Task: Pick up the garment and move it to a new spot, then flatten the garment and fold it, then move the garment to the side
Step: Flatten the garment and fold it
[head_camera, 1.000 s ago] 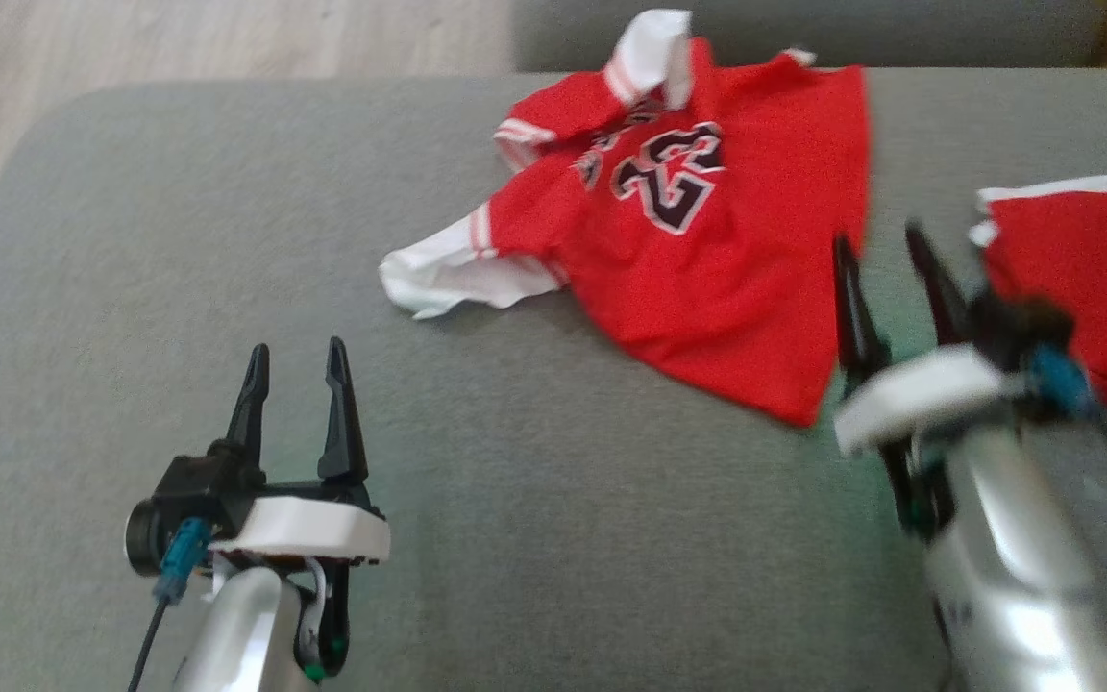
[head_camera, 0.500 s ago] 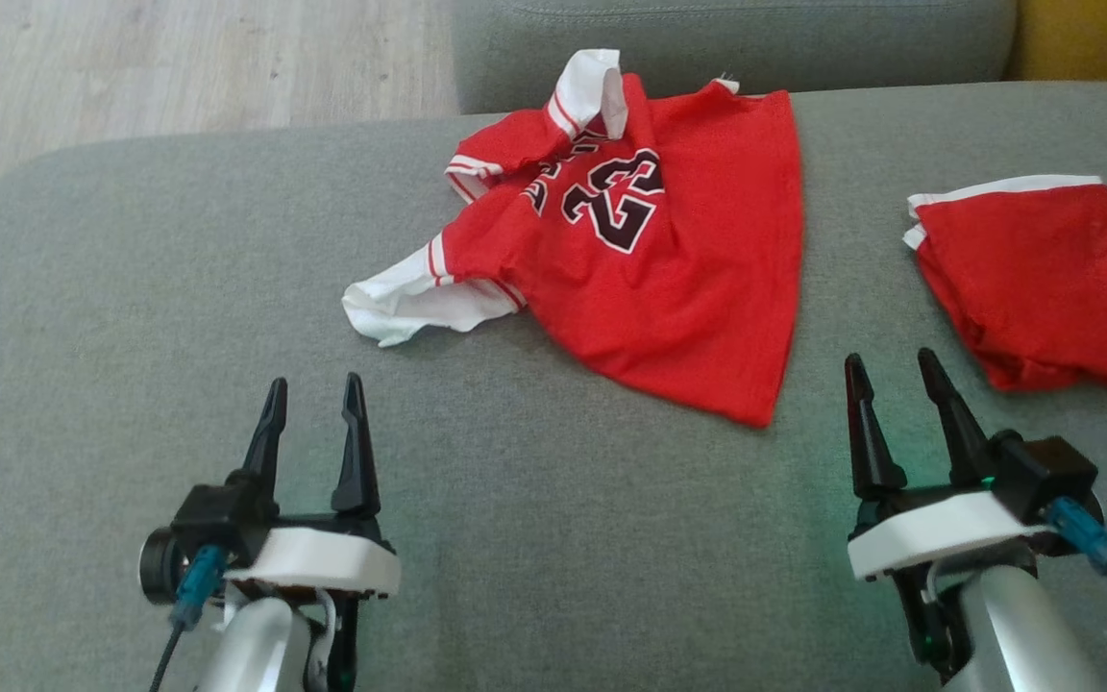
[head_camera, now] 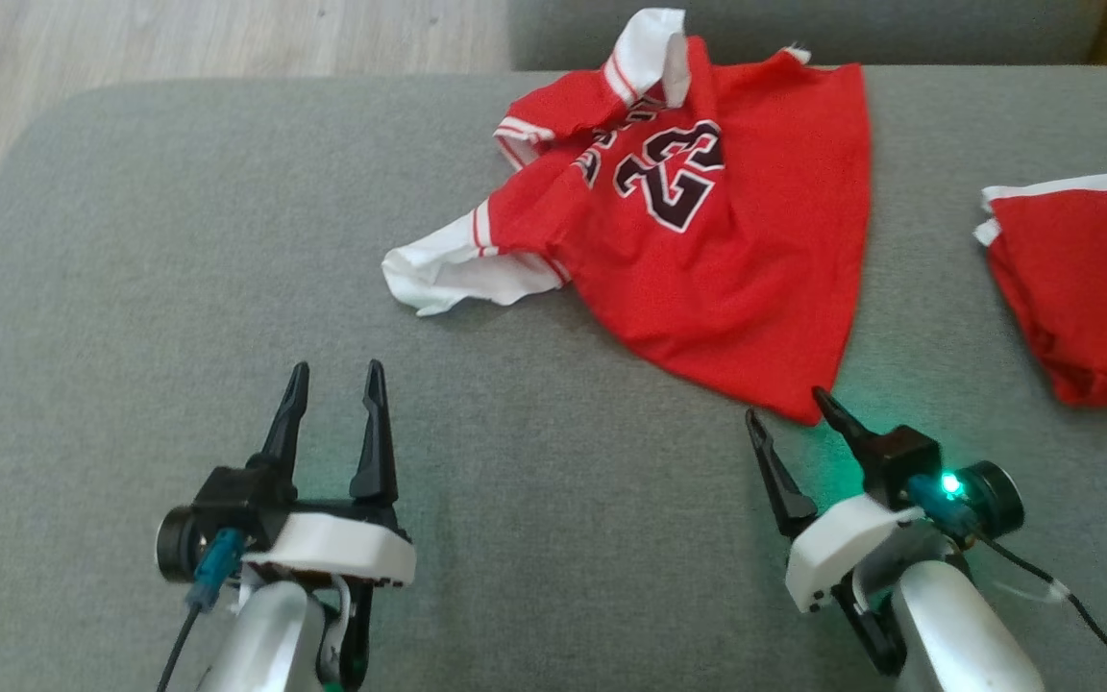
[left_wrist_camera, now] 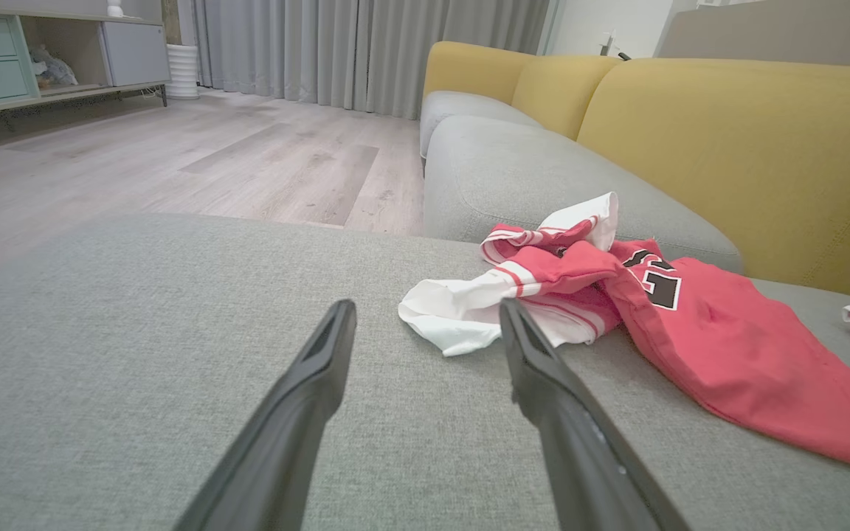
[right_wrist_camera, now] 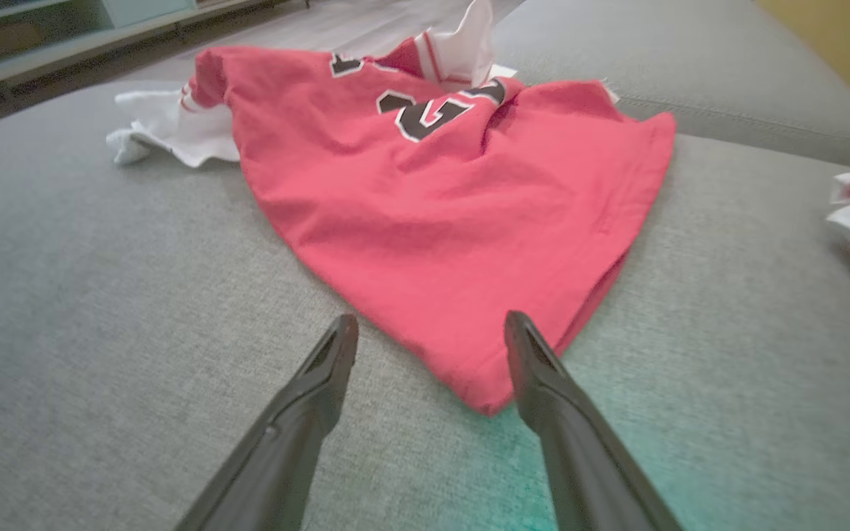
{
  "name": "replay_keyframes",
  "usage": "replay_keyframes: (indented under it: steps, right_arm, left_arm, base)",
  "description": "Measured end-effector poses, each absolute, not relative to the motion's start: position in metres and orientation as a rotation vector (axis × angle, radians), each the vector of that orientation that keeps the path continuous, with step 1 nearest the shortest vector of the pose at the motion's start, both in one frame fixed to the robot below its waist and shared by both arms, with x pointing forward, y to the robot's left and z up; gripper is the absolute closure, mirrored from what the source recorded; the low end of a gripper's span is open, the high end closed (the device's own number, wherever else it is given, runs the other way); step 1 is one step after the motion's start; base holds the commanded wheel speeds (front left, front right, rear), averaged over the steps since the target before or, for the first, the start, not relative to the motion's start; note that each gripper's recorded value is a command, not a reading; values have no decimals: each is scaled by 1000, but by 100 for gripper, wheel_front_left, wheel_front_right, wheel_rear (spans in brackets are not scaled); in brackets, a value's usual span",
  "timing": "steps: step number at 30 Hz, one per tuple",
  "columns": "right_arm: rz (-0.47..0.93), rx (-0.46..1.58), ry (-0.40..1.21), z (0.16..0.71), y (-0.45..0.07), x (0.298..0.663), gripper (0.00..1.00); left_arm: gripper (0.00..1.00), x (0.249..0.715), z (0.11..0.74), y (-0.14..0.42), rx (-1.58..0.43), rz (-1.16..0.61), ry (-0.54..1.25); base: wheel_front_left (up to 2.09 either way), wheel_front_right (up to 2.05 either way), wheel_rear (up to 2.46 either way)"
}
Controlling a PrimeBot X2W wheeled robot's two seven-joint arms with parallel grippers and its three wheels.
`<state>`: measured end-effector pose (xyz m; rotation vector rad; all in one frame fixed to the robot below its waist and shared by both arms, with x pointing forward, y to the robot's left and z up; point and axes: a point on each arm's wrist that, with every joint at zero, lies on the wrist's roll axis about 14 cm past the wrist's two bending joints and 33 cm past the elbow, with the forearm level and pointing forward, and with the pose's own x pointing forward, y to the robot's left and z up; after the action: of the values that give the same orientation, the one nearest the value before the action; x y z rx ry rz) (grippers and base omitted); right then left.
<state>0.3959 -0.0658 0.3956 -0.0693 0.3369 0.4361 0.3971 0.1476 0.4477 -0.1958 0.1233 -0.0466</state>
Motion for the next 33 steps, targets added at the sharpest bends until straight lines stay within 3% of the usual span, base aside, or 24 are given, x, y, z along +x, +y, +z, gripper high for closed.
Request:
replay_keyframes:
  steps: [11,12,13,22,33]
  right_arm:
    - [472,-180,461,364,-62,414,0]
    - [468,-181,464,364,-63,415,13]
    - [463,-179,468,364,-64,416,100]
    - [312,-137,446,370,-110,416,100]
    - [37,-108,382,389,-198,382,100]
  left_arm:
    - [0,399,441,156,-193,-21,142]
    - [0,399,441,157,-193,-20,141]
    - [0,399,441,157,-193,-20,141]
    - [0,404,450,149,-198,-44,116]
    - [0,404,468,131,-204,-94,70]
  base:
    - [0,0,0]
    - [0,0,0]
    - [0,0,0]
    - [0,0,0]
    - [0,0,0]
